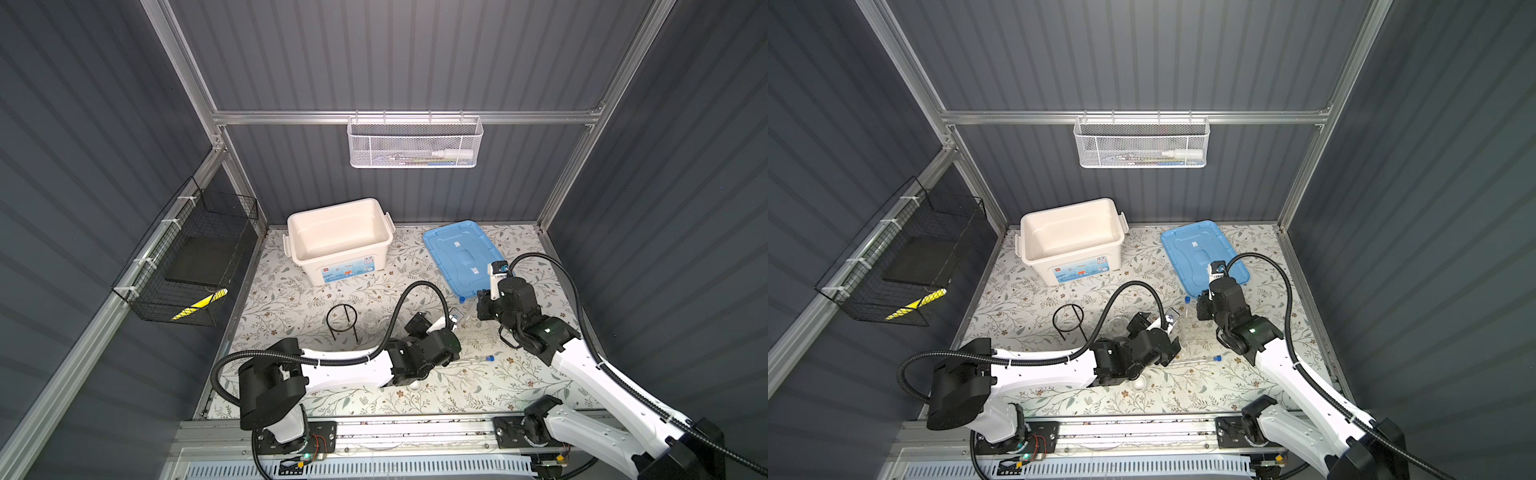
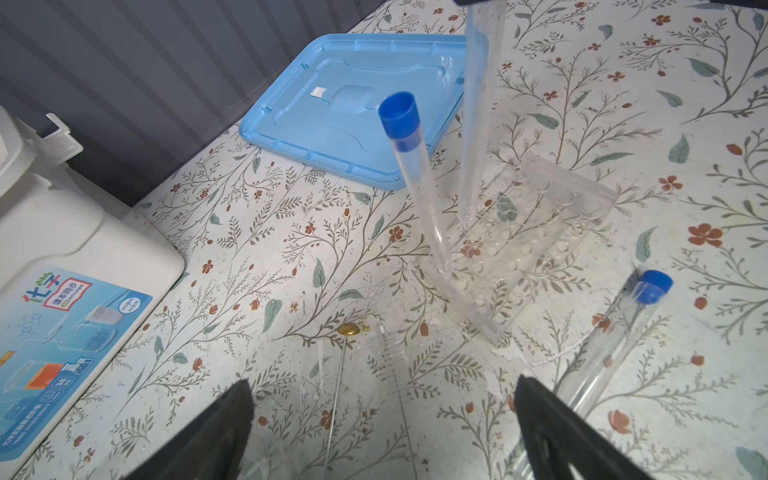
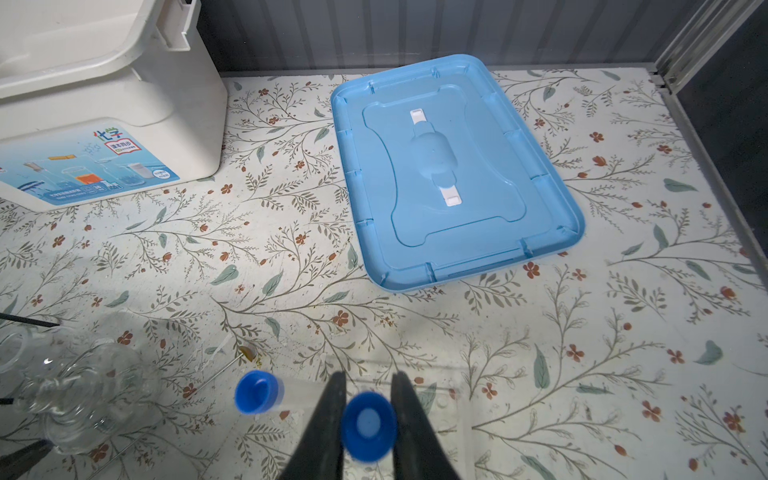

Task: Organize the chemistry lab equipment
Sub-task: 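Lower the right gripper's tube toward the rack while the left gripper withdraws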

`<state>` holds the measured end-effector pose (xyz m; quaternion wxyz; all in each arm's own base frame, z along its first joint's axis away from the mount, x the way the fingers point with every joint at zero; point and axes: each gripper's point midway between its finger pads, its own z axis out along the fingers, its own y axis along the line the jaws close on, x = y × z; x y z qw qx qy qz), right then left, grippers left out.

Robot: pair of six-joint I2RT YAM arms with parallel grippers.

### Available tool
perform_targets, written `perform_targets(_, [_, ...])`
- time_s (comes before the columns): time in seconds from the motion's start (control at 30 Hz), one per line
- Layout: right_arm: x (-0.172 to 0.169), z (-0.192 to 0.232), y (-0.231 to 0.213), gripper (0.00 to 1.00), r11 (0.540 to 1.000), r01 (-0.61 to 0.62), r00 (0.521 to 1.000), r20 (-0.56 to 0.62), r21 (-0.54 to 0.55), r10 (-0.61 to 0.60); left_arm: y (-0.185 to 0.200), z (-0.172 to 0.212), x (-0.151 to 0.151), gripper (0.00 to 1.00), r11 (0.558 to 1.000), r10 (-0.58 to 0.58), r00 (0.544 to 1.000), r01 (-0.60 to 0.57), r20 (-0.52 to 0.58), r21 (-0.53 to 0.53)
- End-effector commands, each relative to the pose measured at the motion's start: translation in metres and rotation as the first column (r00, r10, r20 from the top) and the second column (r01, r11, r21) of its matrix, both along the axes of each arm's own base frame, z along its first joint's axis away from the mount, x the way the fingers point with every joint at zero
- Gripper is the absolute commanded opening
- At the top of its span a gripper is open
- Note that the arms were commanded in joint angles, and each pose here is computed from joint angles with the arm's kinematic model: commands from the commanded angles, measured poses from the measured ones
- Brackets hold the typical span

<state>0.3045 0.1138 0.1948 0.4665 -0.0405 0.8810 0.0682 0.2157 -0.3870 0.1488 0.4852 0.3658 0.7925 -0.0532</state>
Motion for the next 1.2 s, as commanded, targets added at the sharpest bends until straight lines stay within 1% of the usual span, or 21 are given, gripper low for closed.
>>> perform_targets(0.0, [0.001, -0.008, 0.000, 0.21, 1.000, -0.004, 1.000, -0.005, -0.027, 0.004, -0.006, 0.004, 0.003, 1.00, 1.000, 0.011, 1.000, -0.011, -0.002, -0.012])
perform_targets(0.3, [0.000, -0.014, -0.004, 0.21, 0.998, 0.004, 1.000, -0.018, -0.064, -0.005, -0.007, 0.001, 0.003, 1.00, 1.000, 0.009, 1.000, -0.009, -0.004, -0.001])
perform_targets(0.63, [0.003, -0.017, -0.005, 0.20, 0.998, 0.014, 1.000, -0.008, -0.067, -0.015, -0.006, 0.000, 0.003, 1.00, 1.000, 0.011, 1.000, -0.011, -0.005, 0.005])
perform_targets(0.9, [0.000, -0.026, 0.001, 0.22, 0.995, -0.024, 0.999, -0.027, -0.094, 0.022, -0.005, -0.002, 0.003, 1.00, 1.000, 0.013, 1.000, -0.013, -0.005, 0.012])
perform_targets(1.17, [-0.002, -0.027, 0.005, 0.25, 0.994, -0.044, 0.999, -0.028, -0.097, 0.041, -0.005, -0.003, 0.003, 1.00, 1.000, 0.013, 1.000, -0.013, -0.006, 0.012])
